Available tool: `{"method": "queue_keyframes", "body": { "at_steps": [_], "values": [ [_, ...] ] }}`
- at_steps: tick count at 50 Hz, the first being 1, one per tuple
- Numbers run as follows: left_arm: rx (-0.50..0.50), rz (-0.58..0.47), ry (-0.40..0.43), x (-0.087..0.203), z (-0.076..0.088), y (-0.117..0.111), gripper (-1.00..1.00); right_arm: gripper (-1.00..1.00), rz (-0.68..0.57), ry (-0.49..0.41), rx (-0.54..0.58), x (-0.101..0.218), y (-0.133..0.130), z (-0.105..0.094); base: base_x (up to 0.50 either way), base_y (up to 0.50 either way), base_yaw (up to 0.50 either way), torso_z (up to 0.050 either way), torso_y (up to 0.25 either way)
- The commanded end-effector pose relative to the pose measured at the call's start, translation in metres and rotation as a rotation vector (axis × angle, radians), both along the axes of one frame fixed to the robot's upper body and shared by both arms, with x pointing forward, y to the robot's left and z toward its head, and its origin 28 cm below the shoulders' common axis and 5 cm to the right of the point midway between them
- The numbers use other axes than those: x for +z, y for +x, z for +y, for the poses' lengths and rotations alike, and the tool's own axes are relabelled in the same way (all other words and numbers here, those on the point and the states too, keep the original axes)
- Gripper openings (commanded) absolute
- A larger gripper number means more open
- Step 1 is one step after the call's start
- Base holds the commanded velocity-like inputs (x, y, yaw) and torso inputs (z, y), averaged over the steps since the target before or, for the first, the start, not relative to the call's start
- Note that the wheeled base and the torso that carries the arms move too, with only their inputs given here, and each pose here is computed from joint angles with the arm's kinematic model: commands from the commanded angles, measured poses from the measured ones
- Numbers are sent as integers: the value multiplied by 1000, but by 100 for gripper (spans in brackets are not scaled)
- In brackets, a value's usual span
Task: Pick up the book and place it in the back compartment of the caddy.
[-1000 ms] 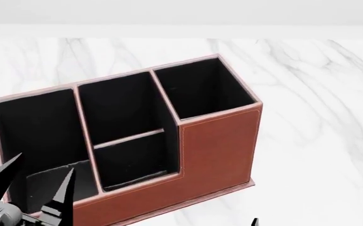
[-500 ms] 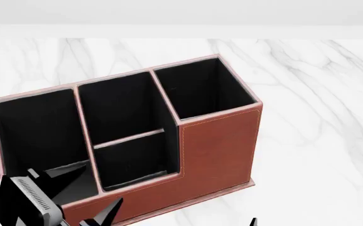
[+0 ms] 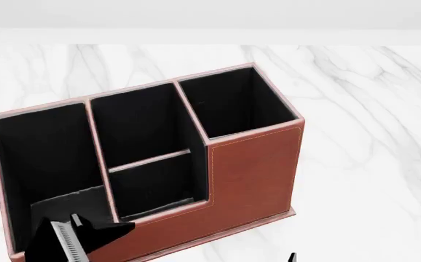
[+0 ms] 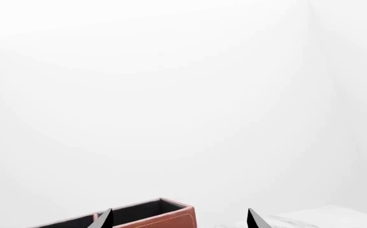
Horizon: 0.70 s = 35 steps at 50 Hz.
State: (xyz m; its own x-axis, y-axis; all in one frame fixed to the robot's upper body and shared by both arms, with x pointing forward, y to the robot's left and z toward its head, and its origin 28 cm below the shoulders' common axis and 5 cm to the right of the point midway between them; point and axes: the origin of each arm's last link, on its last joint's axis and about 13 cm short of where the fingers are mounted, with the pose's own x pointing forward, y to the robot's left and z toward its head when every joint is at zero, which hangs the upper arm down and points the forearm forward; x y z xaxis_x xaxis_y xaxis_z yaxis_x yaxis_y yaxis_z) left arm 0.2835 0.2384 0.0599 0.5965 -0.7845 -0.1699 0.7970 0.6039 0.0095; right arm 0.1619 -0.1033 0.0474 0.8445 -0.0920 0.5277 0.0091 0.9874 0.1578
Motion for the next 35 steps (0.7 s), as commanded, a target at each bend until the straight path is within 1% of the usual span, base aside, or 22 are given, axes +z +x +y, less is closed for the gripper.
{"method": "queue_keyframes", "body": {
  "at_steps": [1, 16, 27, 35],
  "values": [
    [-45, 18, 13, -2, -7, 3, 100, 100, 2, -2, 1, -1, 1, 0, 0, 0, 0, 0, 0],
    [-120, 7, -16, -1, -28, 9, 100, 100, 5, -3, 3, -1, 1, 0, 0, 0, 0, 0, 0],
    [-169, 14, -15, -4, -40, 10, 100, 100, 7, -4, 5, -1, 1, 1, 0, 0, 0, 0, 0],
    [-189, 21, -10, -7, -45, 12, 100, 100, 7, -5, 7, -1, 1, 1, 0, 0, 0, 0, 0]
  ]
}}
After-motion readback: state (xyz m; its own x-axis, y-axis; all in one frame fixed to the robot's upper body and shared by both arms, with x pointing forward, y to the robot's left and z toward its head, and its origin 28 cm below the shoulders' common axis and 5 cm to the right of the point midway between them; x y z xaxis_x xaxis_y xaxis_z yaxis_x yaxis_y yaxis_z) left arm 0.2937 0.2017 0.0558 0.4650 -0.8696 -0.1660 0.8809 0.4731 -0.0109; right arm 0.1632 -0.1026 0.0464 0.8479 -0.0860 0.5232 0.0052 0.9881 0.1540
